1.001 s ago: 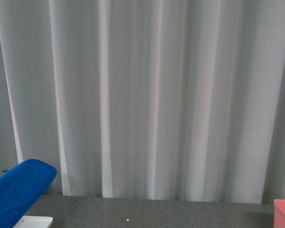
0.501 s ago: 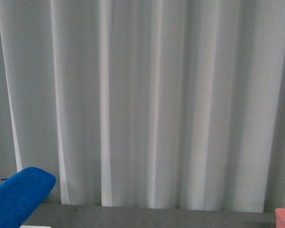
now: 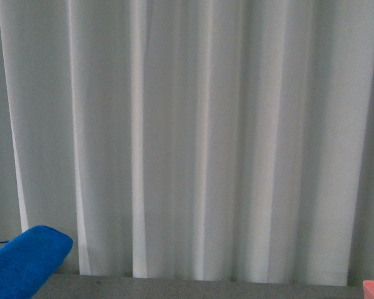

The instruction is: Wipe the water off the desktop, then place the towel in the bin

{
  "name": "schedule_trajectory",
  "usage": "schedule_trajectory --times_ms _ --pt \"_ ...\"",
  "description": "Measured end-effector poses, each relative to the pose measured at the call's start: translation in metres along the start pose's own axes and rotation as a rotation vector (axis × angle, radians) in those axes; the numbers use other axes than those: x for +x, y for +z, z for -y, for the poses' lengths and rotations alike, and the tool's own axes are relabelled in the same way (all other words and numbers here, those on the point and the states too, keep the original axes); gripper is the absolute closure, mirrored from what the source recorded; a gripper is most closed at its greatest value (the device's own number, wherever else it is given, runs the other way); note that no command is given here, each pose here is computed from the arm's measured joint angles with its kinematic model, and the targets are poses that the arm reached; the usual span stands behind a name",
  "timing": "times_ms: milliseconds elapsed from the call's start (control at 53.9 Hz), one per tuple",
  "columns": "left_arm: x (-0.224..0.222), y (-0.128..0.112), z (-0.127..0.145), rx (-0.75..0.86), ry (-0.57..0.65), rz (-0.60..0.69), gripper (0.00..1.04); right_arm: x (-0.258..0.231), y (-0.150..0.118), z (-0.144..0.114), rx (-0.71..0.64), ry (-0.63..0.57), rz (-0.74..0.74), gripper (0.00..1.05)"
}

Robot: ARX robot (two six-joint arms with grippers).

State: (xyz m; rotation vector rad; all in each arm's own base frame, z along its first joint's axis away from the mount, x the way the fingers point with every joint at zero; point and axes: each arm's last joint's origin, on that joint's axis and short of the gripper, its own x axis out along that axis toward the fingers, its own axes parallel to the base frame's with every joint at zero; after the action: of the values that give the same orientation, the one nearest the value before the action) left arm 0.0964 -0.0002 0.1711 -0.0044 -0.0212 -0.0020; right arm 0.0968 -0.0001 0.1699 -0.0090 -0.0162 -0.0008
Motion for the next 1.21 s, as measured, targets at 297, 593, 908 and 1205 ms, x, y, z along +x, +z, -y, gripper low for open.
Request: schedule_trajectory --times_ms 297,593,908,1205 --pt "0.03 0.009 0.01 -0.048 -0.107 -0.21 0.07 0.0 0.0 0.0 0.0 0.001 0.001 0.07" --pt "0.154 0.026 0.017 0.159 -0.17 -0.35 0.07 0.0 0.0 0.0 0.0 0.0 0.001 0.07" --pt "0.253 0.03 0.017 0.268 -0.079 -0.376 0.07 0.0 0.0 0.0 0.0 0.0 0.001 0.07" --pt "0.303 0.014 -0.008 0.313 0.047 -0.454 0.07 0.0 0.0 0.0 0.0 0.0 0.001 0.07"
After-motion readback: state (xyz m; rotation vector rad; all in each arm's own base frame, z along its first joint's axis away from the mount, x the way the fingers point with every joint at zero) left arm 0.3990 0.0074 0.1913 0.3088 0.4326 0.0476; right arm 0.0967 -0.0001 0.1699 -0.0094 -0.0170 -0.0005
